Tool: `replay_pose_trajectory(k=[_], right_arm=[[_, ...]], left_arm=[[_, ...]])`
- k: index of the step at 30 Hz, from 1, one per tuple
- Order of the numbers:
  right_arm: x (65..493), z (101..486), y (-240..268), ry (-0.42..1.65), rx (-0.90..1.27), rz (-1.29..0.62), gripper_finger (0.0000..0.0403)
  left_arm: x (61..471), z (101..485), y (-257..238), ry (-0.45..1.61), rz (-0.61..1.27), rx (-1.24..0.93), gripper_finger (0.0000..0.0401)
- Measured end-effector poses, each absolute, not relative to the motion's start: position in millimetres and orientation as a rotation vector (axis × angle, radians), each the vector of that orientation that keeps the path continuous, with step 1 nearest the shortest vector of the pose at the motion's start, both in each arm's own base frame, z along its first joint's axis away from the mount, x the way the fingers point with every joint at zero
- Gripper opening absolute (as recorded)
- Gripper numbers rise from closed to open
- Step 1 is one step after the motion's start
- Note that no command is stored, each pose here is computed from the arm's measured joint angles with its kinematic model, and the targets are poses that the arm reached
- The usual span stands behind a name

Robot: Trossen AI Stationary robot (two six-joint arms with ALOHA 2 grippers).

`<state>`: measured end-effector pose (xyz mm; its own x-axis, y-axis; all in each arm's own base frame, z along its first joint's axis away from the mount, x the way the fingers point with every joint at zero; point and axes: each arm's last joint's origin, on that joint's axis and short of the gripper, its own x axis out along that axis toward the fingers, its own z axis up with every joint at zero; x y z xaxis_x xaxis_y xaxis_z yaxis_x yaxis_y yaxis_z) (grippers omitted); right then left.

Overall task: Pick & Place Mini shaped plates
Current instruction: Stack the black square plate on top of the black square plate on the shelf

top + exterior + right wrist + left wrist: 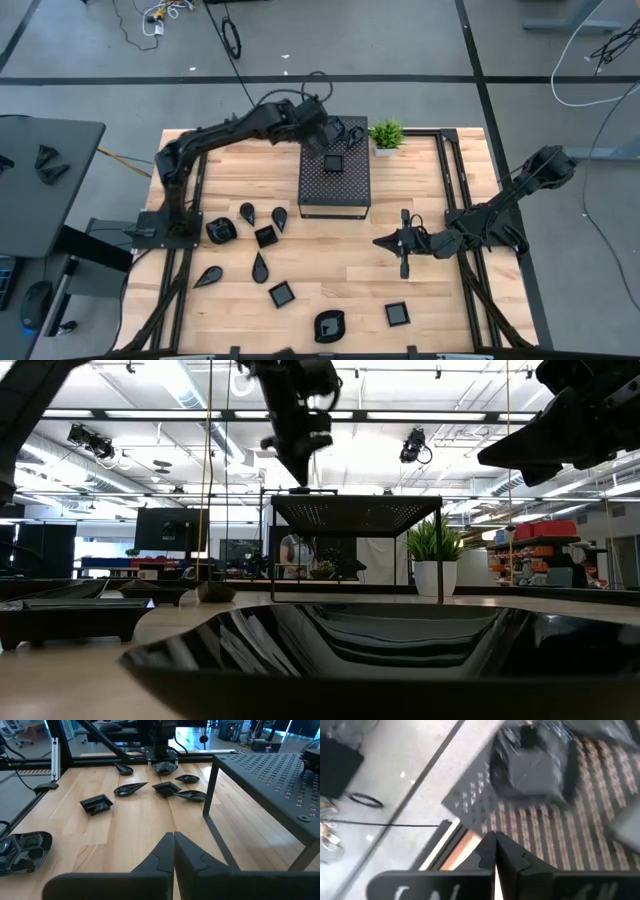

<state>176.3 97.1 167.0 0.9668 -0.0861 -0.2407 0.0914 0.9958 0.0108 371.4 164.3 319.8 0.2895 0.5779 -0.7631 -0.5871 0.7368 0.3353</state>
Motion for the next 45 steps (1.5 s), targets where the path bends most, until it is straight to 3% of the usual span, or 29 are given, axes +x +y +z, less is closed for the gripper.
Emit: replay_pose_trajectory(k=[7,14,20,27,33,38,45], right_arm=[[176,167,97,0.243,0.037,-0.092,0.0009],[176,167,97,0.245,0.041,-0.09,0.0009],[176,167,97,0.246,0.036,-0.088,0.0009],[176,167,97,0.246,0.028,-0.089,0.0009],[177,168,97,0.231,0.036,-0.087,0.0009],[177,169,97,0.228,0.038,-0.087,0.0009],[177,169,97,0.228,0.037,-0.088,0.0009]], left_arm=[[351,342,78,1.163,0.699,0.177,0.0003],[327,308,-28,1.151,0.621,0.255,0.0009],[293,273,-116,1.118,0.565,0.067,0.0005],[252,271,-213,0.984,0.377,-0.287,0.0004],[217,271,-245,0.897,0.455,-0.479,0.001],[208,272,-252,0.829,0.464,-0.486,0.0023],[218,262,-257,0.814,0.399,-0.307,0.0105]])
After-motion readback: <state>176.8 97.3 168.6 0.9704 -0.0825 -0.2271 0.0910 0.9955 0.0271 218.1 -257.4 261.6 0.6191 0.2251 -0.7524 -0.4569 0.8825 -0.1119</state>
